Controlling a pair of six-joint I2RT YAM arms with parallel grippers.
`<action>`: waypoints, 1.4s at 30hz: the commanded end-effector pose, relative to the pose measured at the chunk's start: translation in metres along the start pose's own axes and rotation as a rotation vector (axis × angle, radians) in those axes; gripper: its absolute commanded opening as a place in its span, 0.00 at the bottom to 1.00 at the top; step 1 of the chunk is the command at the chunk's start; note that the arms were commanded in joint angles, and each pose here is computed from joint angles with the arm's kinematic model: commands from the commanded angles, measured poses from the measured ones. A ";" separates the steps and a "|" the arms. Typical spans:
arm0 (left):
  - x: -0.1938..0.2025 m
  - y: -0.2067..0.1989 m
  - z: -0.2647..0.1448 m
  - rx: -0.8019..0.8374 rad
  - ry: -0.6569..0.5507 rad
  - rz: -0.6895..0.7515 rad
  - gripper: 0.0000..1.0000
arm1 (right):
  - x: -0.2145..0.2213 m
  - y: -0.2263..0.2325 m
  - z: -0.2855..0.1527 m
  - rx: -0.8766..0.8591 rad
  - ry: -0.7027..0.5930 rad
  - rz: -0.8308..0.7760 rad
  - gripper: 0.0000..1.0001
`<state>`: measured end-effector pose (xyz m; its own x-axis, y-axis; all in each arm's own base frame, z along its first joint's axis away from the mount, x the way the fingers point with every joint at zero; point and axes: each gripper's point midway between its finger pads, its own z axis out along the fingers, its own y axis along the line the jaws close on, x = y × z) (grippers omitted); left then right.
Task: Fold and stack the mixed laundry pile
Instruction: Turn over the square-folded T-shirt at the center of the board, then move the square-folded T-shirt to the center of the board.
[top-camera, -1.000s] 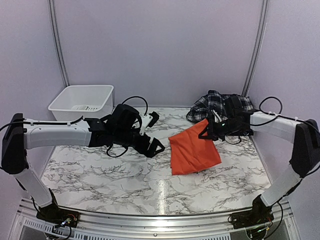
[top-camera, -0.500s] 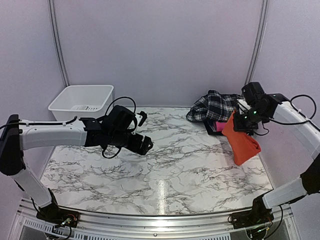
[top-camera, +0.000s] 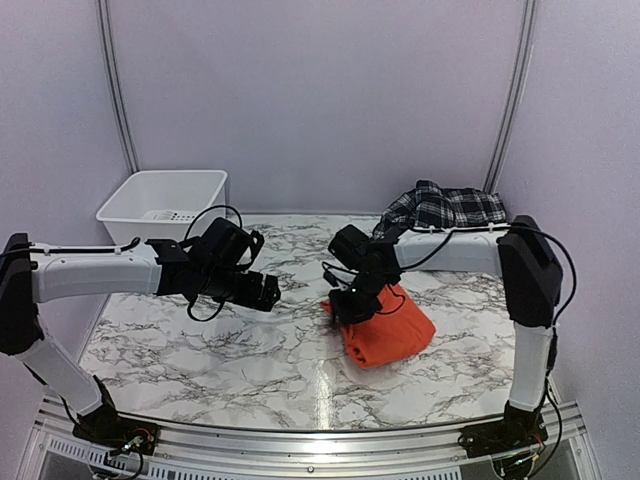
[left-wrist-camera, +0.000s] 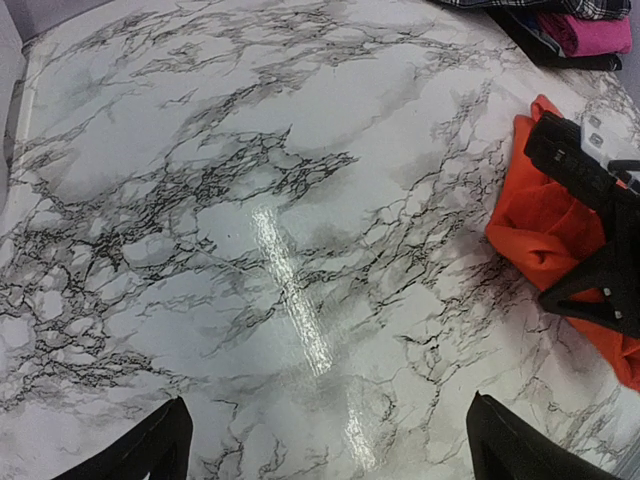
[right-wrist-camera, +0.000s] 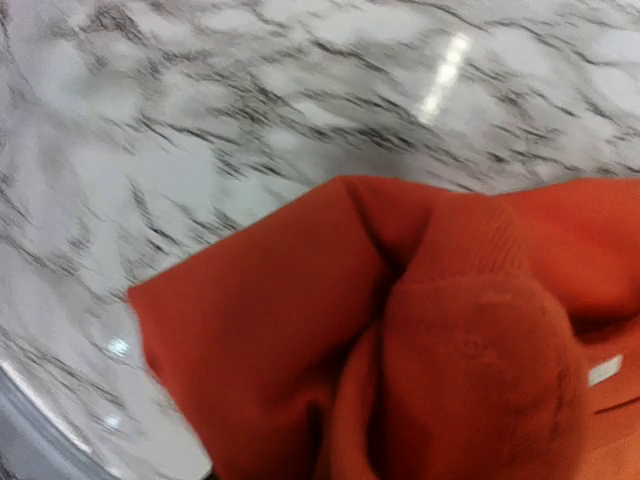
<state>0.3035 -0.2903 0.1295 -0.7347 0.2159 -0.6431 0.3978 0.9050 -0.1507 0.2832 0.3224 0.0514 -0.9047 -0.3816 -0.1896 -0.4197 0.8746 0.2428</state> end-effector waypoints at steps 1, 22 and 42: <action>0.000 0.017 -0.016 -0.015 -0.017 -0.126 0.99 | -0.060 0.103 -0.040 -0.379 -0.141 -0.074 0.45; 0.019 -0.158 0.049 0.508 0.184 0.033 0.82 | 0.067 -0.058 -0.065 -0.407 -0.146 0.150 0.54; -0.011 0.025 0.089 0.243 0.175 -0.198 0.77 | 0.021 0.032 -0.089 -0.672 -0.201 0.044 0.52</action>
<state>0.3870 -0.3061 0.0397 -0.9053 0.0407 -0.4227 0.2569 0.8451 -0.4688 0.2191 0.3239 0.0910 -0.9295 -0.2957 -0.2204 -0.3520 0.5333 0.7692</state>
